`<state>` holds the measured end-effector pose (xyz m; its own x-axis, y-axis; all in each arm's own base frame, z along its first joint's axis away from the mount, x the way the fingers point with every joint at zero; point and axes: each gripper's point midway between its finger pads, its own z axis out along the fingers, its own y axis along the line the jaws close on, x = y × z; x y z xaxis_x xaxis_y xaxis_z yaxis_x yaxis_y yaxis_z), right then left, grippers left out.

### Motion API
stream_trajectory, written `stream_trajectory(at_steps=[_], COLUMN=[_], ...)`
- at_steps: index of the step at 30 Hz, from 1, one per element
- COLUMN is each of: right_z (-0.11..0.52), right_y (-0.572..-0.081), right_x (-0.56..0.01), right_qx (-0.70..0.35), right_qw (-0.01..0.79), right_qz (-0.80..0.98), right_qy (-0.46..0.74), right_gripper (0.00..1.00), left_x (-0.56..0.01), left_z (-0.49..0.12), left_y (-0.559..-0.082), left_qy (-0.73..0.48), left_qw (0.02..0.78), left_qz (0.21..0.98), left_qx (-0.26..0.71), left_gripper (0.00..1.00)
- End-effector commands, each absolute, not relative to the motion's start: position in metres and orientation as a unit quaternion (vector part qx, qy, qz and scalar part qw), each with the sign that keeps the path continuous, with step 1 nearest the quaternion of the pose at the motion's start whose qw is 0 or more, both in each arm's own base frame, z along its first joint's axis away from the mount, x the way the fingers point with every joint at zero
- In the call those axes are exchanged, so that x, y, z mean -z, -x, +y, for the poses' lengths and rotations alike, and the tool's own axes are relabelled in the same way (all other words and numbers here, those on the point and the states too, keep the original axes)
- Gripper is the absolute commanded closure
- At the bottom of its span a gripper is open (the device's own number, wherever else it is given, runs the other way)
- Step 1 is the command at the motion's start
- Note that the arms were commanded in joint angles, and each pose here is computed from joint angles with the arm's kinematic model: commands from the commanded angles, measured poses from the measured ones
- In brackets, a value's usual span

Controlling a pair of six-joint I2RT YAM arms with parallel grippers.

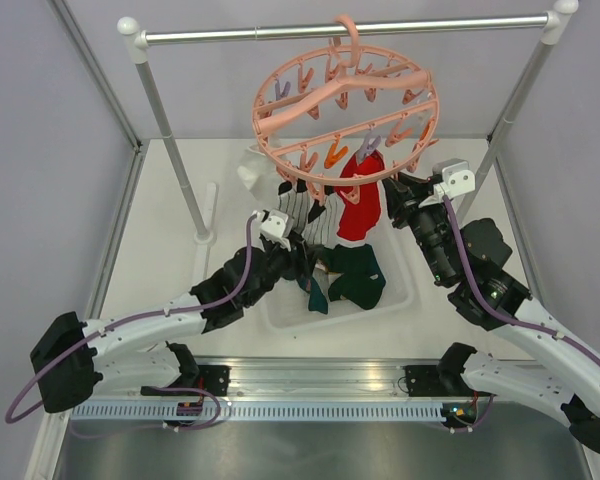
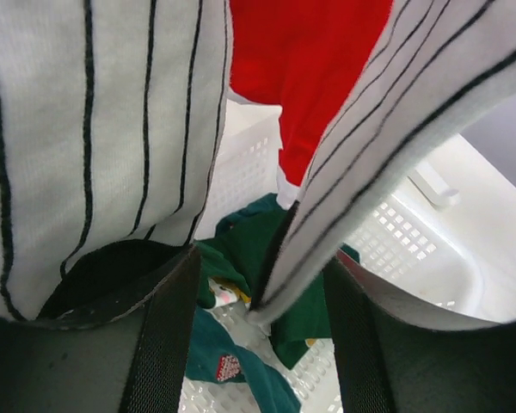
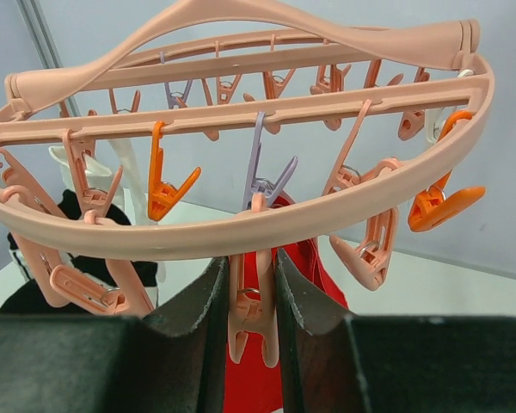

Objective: Remove the socks clipped to the hanger

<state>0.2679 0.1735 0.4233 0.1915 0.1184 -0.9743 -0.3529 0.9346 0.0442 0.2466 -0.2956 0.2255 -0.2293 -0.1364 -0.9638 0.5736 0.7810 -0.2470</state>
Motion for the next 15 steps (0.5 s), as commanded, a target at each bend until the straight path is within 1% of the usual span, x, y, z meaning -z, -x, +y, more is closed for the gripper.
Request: stream_trajectory(at_steps=[1, 7, 11, 13, 15], right_z=[0.171, 0.171, 0.171, 0.173, 0.173], right_y=[-0.263, -0.263, -0.264, -0.264, -0.264], right_x=[-0.448, -0.449, -0.451, -0.450, -0.450], right_qx=[-0.173, -0.173, -0.173, -0.173, -0.174], right_qw=[0.779, 0.780, 0.780, 0.779, 0.779], right_qz=[0.597, 0.596, 0.596, 0.597, 0.597], right_qy=[0.082, 0.082, 0.082, 0.083, 0.084], right_gripper=[0.91, 0.91, 0.90, 0.91, 0.91], left_x=[-0.260, -0.268, -0.271, -0.271, -0.272], left_z=[-0.297, -0.306, -0.310, -0.313, -0.316], left_y=[-0.259, -0.258, -0.259, -0.259, -0.258], left_qy=[-0.136, -0.147, -0.149, -0.151, -0.154], left_qw=[0.644, 0.647, 0.649, 0.647, 0.646], left_qz=[0.696, 0.684, 0.680, 0.679, 0.677], left_qx=[0.288, 0.303, 0.309, 0.312, 0.318], left_gripper=[0.38, 0.38, 0.41, 0.44, 0.55])
